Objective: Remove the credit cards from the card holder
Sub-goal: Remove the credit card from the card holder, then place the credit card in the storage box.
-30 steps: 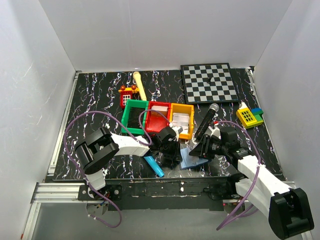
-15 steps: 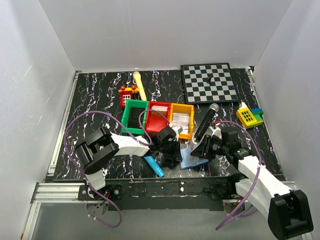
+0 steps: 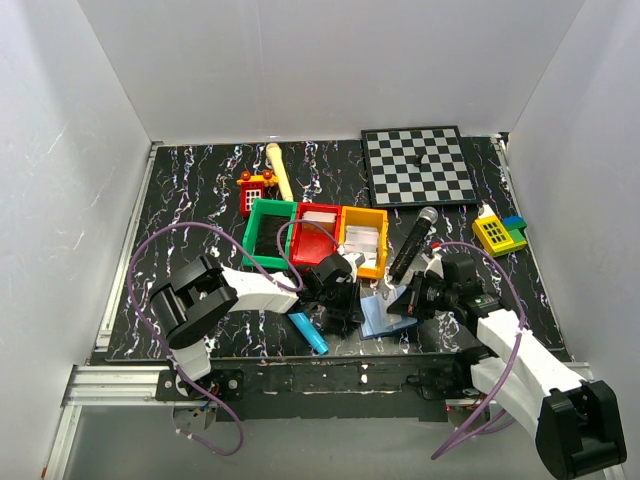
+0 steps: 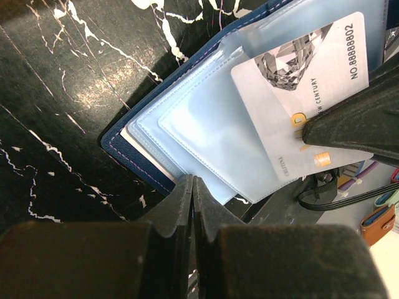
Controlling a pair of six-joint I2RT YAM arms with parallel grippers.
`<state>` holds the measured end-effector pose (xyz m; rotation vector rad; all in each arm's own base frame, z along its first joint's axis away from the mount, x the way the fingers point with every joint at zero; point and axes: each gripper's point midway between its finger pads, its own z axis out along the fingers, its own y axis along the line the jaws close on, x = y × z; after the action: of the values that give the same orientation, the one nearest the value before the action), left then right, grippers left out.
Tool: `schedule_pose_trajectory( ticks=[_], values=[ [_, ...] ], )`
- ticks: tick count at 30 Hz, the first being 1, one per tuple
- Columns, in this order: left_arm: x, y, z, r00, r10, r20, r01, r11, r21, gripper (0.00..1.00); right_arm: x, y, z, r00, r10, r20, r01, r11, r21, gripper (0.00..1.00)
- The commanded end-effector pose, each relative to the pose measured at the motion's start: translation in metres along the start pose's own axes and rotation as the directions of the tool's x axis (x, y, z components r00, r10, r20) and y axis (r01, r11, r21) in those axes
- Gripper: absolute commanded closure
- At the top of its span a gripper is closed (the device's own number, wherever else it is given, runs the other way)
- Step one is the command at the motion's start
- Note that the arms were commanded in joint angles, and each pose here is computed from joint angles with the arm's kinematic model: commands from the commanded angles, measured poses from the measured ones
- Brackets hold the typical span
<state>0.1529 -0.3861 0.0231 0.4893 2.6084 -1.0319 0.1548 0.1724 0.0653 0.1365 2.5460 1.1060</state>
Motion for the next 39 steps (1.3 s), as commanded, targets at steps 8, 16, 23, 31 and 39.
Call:
schedule_pose_trajectory(
  ticks=[8, 16, 23, 31, 39],
  values=[
    [0.025, 0.032, -0.003, 0.999, 0.002, -0.047, -0.008, 0.993, -0.121, 1.00, -0.017, -0.001, -0.017, 0.997, -0.054, 0.056, 0.048, 0.994, 0.100, 0.99],
    [0.016, 0.019, -0.011, 0.999, 0.049, -0.023, -0.051, 0.996, -0.075, 1.00, -0.027, 0.006, -0.034, 0.988, -0.088, 0.125, 0.072, 0.989, 0.133, 0.99],
    [-0.011, -0.019, -0.028, 0.990, 0.130, 0.051, -0.129, 0.991, -0.015, 0.76, -0.034, 0.014, -0.052, 0.979, -0.134, 0.154, 0.109, 0.981, 0.159, 0.99],
    [-0.073, -0.071, -0.099, 0.942, 0.201, 0.270, -0.201, 0.979, -0.028, 0.60, -0.044, 0.051, -0.071, 0.958, -0.217, 0.188, 0.207, 0.976, 0.072, 0.99],
    [-0.101, -0.083, -0.176, 0.777, 0.229, 0.587, -0.295, 0.955, 0.017, 0.29, -0.005, 0.140, -0.089, 0.883, -0.460, 0.096, 0.464, 0.820, -0.336, 0.99]
  ],
)
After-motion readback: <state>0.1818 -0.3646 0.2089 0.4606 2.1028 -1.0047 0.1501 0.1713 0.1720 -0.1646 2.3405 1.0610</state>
